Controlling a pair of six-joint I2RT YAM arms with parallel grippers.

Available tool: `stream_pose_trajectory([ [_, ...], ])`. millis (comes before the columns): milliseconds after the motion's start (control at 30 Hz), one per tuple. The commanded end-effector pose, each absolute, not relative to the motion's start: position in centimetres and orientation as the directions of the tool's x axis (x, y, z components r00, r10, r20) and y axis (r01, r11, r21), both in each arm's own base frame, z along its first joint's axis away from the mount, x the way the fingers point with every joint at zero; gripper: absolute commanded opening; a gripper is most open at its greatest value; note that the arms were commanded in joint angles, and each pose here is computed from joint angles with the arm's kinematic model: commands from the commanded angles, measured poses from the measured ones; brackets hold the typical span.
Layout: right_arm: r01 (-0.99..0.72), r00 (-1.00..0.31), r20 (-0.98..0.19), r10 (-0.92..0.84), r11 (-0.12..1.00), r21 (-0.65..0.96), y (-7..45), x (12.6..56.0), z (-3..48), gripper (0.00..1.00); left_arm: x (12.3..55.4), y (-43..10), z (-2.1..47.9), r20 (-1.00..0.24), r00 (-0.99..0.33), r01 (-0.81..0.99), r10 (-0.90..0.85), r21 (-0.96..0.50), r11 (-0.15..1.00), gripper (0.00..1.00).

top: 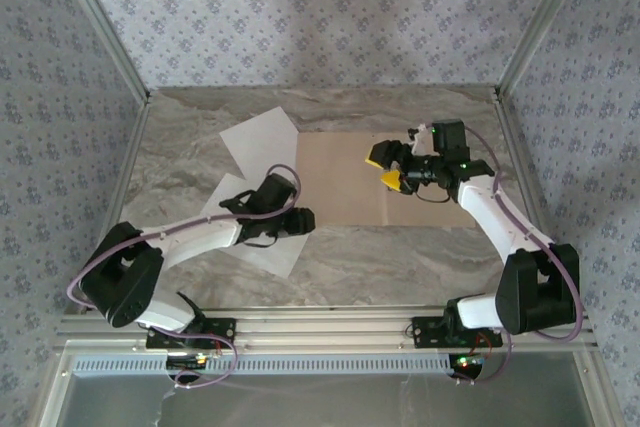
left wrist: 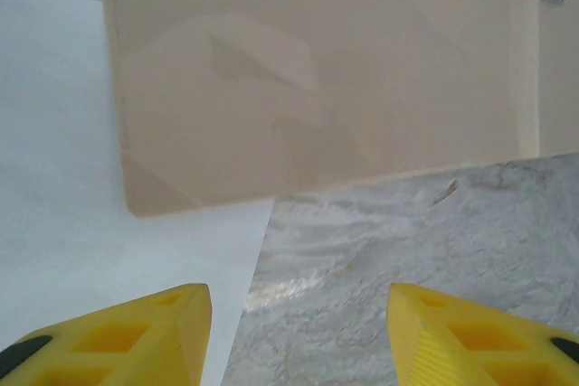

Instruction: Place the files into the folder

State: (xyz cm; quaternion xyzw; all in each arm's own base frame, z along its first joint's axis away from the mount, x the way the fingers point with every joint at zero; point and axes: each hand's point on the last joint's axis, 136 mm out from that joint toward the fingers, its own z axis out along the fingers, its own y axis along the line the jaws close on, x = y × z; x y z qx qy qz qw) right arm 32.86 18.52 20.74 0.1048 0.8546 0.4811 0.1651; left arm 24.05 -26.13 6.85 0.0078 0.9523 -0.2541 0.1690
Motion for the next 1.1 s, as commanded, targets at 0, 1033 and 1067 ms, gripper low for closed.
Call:
stream_pose_trajectory([
  [0, -0.040, -0.921, -0.233, 0.311, 0.521, 0.853, 19.4, 33.3, 21.7, 0.85, 22.6, -25.9, 5.3, -0.281, -0.957, 0.069, -0.071, -0.460, 0.885, 0.55],
  [1033, -0.073, -0.969, -0.190, 0.159, 0.549, 0.832, 26.1, 33.1, 17.5, 0.82, 13.7, -11.9, 1.8, -0.030, -0.987, -0.150, -0.156, -0.150, 0.977, 0.63],
  [1067, -0.081, -0.971, -0.190, 0.145, 0.549, 0.832, 26.7, 33.0, 17.5, 0.82, 14.0, -12.3, 2.1, -0.042, -0.985, -0.158, -0.169, -0.187, 0.969, 0.65],
])
